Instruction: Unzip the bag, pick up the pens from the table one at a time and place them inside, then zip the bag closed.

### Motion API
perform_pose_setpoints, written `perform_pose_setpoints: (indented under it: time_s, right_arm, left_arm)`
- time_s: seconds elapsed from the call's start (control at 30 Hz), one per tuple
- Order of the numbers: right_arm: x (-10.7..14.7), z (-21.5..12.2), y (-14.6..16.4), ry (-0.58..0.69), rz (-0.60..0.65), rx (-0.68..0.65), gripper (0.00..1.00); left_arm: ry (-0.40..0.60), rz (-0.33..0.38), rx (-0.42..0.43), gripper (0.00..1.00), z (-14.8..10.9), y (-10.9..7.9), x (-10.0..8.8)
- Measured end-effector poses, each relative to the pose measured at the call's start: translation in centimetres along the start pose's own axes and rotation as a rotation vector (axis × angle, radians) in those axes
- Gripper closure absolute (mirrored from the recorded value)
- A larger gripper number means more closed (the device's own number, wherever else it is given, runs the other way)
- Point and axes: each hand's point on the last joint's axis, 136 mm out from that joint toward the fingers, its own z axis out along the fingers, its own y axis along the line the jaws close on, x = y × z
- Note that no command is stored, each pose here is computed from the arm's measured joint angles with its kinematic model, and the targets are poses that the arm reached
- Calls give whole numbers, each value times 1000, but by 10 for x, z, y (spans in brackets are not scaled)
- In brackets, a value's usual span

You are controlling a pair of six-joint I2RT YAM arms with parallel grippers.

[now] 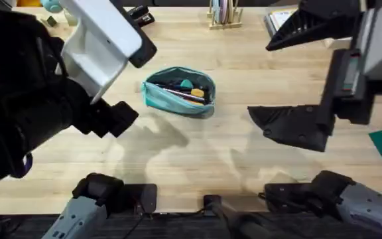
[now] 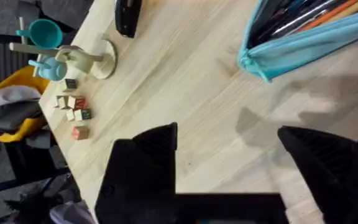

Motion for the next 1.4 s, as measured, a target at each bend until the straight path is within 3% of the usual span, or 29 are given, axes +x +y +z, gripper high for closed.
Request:
perform_pose_setpoints:
  time_s: [0.37,0.53,1.0,1.17,1.4]
  right_arm:
    - [4,20,-3,55,13,-33,4]
    - [4,22,-3,60,14,-35,4]
    - [4,22,-3,60,15,-36,4]
    - [4,22,-3,60,15,-36,4]
    - [4,22,-3,61,15,-36,5]
  left_arm:
    - [124,-62,-105,7,-1,29,33]
    - [208,-37,-63,8,-3,17,51]
    - [138,40,-109,10,-1,36,38]
    - [175,-17,-55,10,19,54,61]
    - [94,-88,71,10,45,63,76]
